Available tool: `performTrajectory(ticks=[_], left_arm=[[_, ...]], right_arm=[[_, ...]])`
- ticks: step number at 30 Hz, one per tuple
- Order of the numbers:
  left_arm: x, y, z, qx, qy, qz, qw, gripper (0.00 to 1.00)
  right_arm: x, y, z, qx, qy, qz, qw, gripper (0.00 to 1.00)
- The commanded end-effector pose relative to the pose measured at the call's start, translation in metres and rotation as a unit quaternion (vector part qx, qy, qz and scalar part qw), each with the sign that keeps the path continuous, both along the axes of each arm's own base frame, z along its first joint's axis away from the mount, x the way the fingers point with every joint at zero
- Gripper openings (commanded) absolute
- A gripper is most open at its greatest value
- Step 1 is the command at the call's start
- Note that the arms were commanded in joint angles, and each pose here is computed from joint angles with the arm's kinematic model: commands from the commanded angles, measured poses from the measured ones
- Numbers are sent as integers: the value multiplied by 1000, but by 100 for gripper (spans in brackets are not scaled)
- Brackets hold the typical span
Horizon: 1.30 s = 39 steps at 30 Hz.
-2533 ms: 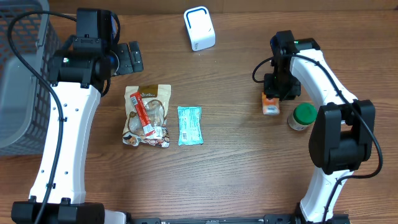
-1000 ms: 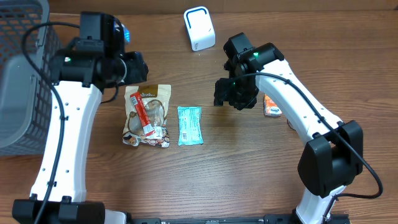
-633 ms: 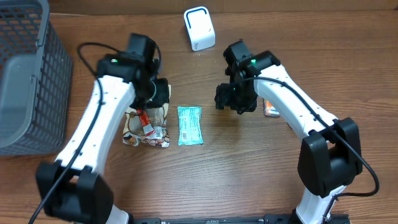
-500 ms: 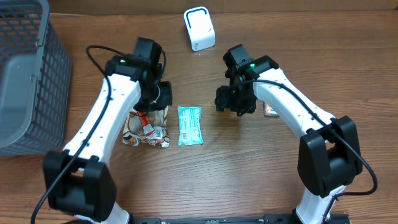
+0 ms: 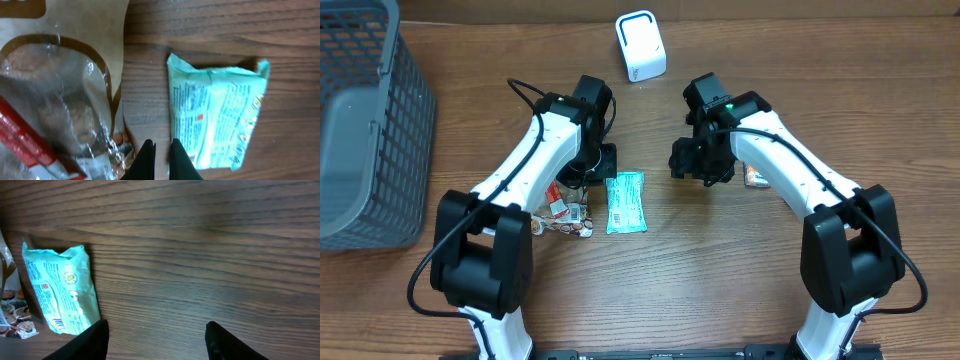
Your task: Scan the item barcode
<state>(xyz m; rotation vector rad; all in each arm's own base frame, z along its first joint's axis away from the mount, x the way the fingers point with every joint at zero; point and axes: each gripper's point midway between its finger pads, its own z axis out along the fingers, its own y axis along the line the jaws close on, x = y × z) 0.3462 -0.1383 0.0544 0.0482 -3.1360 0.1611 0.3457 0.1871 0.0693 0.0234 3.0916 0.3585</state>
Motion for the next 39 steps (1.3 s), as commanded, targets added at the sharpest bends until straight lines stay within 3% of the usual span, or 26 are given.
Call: performTrajectory(ticks=[1, 21, 33, 39], left_arm=[[-1, 2, -14, 14, 12, 4, 1000, 5], [4, 1, -32, 21, 16, 4, 1000, 8], [-8, -15, -56, 19, 7, -22, 1000, 9], [-7, -45, -56, -39, -6, -56, 998, 6]], right_arm=[[0, -6, 2, -1, 1, -10, 1000, 63], [-2, -6, 2, -2, 5, -10, 1000, 63], [-3, -5, 2, 3, 7, -9, 1000, 63], [-5, -5, 2, 1, 11, -9, 1000, 63]])
